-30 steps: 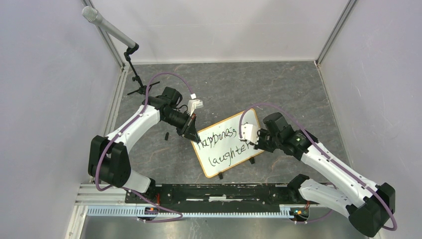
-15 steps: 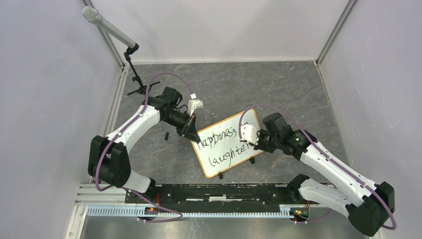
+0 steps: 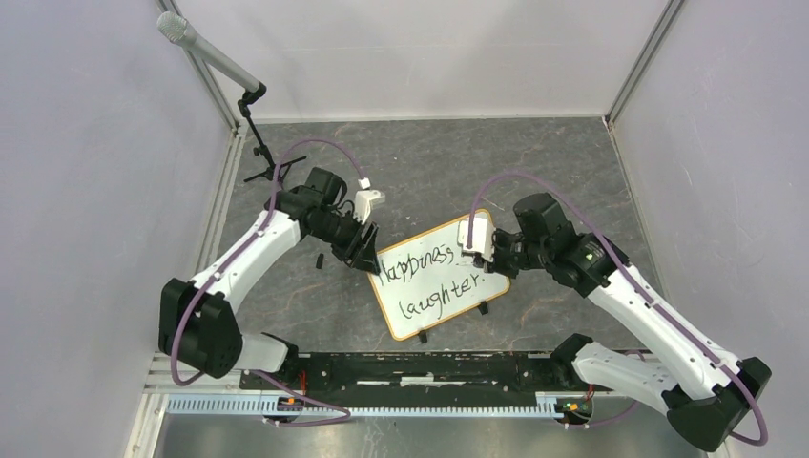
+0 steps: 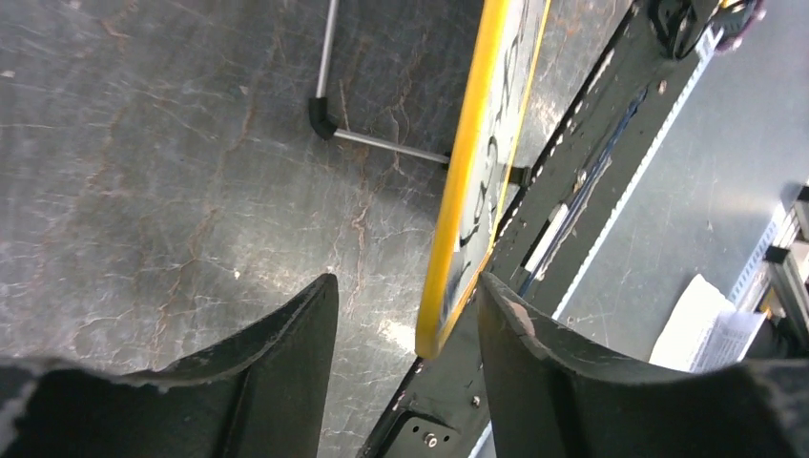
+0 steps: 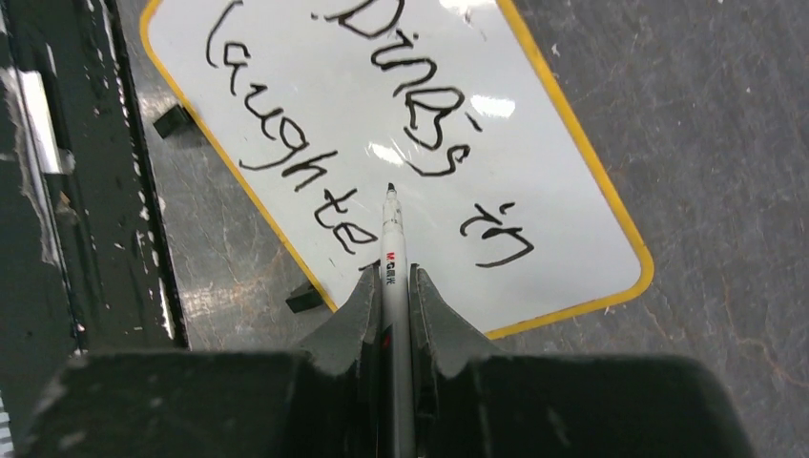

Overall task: Write a sentence on the whiteboard
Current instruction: Write a sentence on the whiteboard, then pick up the pen cap from the center of the board, then insert the whiteboard marker without the cap into the pen cap.

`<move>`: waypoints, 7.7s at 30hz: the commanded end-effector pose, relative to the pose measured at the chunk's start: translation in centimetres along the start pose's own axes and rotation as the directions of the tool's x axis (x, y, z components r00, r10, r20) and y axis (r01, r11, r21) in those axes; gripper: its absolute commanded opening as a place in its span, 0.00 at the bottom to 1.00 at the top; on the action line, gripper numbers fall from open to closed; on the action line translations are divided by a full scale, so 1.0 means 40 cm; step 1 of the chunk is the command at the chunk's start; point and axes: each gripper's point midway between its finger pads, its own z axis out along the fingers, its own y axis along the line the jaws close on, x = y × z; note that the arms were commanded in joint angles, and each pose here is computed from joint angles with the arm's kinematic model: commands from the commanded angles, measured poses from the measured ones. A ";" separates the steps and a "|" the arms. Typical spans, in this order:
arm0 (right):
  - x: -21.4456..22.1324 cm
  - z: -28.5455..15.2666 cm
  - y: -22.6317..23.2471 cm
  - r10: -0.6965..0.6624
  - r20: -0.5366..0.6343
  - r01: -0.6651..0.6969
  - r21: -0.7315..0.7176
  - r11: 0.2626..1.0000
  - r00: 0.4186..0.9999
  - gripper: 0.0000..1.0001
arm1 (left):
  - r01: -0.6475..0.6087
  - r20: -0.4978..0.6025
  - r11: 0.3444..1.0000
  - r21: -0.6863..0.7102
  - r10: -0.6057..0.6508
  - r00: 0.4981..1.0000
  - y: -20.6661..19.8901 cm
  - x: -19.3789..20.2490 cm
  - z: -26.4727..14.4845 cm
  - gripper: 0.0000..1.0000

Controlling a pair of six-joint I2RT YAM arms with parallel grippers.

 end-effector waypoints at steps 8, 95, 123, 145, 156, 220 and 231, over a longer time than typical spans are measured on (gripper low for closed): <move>-0.156 -0.025 -0.048 0.097 0.203 -0.105 0.027 0.994 0.974 0.00 | 0.105 0.227 0.926 -0.364 -0.021 0.974 0.154 -0.069 -0.256 0.64; -0.149 0.015 -0.125 0.271 0.240 -0.280 0.005 0.960 0.932 0.00 | 0.038 -0.017 0.794 -0.607 -0.060 0.998 0.364 0.026 -0.197 0.02; -0.274 0.013 0.021 0.583 0.387 -0.369 -0.500 0.784 0.715 0.00 | -0.609 -0.111 0.790 -0.068 0.601 0.792 -0.238 -0.073 -0.225 0.03; -0.336 0.014 0.039 0.641 0.383 -0.366 -0.581 0.727 0.665 0.00 | -0.682 -0.184 0.731 0.006 0.671 0.718 -0.275 -0.086 -0.162 0.02; -0.328 0.030 0.029 0.634 0.378 -0.380 -0.559 0.737 0.675 0.00 | -0.687 -0.179 0.726 0.022 0.679 0.712 -0.284 -0.081 -0.162 0.02; -0.332 0.030 0.053 0.599 0.367 -0.351 -0.553 0.756 0.711 0.00 | -0.688 -0.249 0.725 0.025 0.671 0.698 -0.267 -0.055 -0.140 0.02; -0.328 0.039 0.060 0.606 0.356 -0.359 -0.557 0.749 0.712 0.00 | -0.691 -0.245 0.722 0.033 0.676 0.695 -0.275 -0.066 -0.131 0.02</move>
